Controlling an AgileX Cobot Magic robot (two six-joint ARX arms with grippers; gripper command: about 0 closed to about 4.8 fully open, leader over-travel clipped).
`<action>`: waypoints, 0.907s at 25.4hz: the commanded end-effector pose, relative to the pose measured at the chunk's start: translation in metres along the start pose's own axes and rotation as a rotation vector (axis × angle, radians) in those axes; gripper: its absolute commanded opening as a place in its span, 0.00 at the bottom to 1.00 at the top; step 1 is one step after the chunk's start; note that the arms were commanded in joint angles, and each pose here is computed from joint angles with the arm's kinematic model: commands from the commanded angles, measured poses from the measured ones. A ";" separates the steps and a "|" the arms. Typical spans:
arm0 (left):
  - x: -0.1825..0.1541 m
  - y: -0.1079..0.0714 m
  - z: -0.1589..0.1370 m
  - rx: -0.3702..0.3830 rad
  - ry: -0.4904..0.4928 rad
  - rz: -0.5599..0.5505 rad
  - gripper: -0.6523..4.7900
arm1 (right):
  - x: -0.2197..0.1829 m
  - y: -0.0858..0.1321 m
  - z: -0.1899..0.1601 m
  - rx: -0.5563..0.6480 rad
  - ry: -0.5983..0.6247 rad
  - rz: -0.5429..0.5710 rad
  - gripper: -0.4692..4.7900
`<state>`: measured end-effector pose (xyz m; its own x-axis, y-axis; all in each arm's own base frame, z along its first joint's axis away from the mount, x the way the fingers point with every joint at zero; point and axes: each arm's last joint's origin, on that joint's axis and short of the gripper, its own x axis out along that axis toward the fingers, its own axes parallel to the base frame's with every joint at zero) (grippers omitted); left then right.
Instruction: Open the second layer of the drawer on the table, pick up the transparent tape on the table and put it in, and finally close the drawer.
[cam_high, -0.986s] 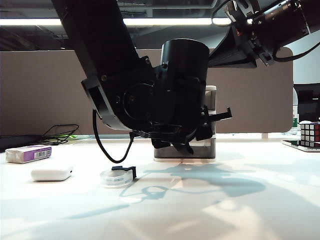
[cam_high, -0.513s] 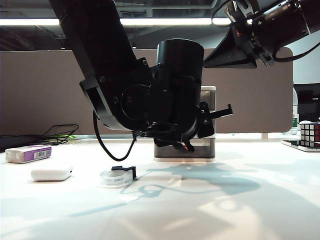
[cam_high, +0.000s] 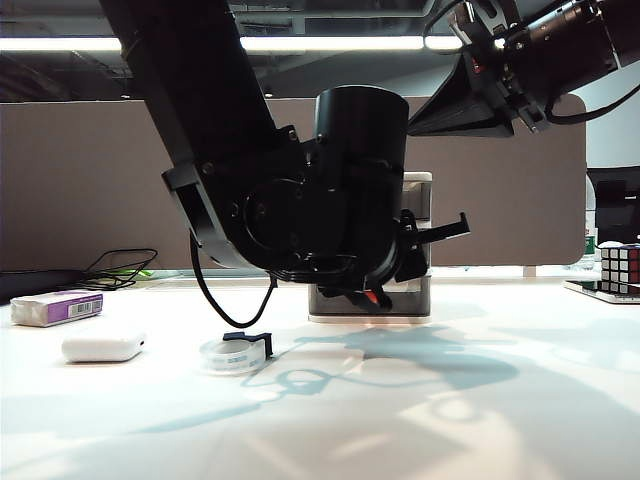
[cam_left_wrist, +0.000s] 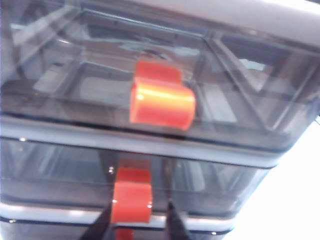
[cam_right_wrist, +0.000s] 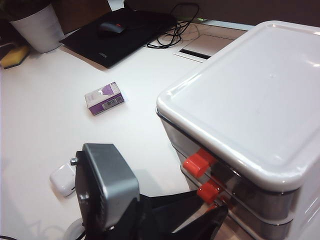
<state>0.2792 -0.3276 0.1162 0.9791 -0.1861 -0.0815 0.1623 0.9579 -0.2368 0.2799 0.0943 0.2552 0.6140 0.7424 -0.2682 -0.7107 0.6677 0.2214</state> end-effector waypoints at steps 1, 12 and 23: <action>0.001 0.000 0.003 -0.016 -0.015 -0.002 0.32 | -0.001 0.001 0.003 -0.011 -0.010 0.004 0.08; 0.001 -0.001 0.007 0.006 -0.053 -0.010 0.32 | -0.001 0.001 0.003 -0.011 -0.010 0.004 0.08; 0.001 0.000 0.005 0.065 -0.045 0.047 0.32 | -0.001 0.001 0.003 -0.011 -0.010 0.004 0.08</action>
<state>0.2798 -0.3267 0.1191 0.9882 -0.1432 -0.0541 0.1321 0.9763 -0.1711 0.2797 0.0943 0.2546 0.6122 0.7419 -0.2736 -0.7092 0.6681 0.2249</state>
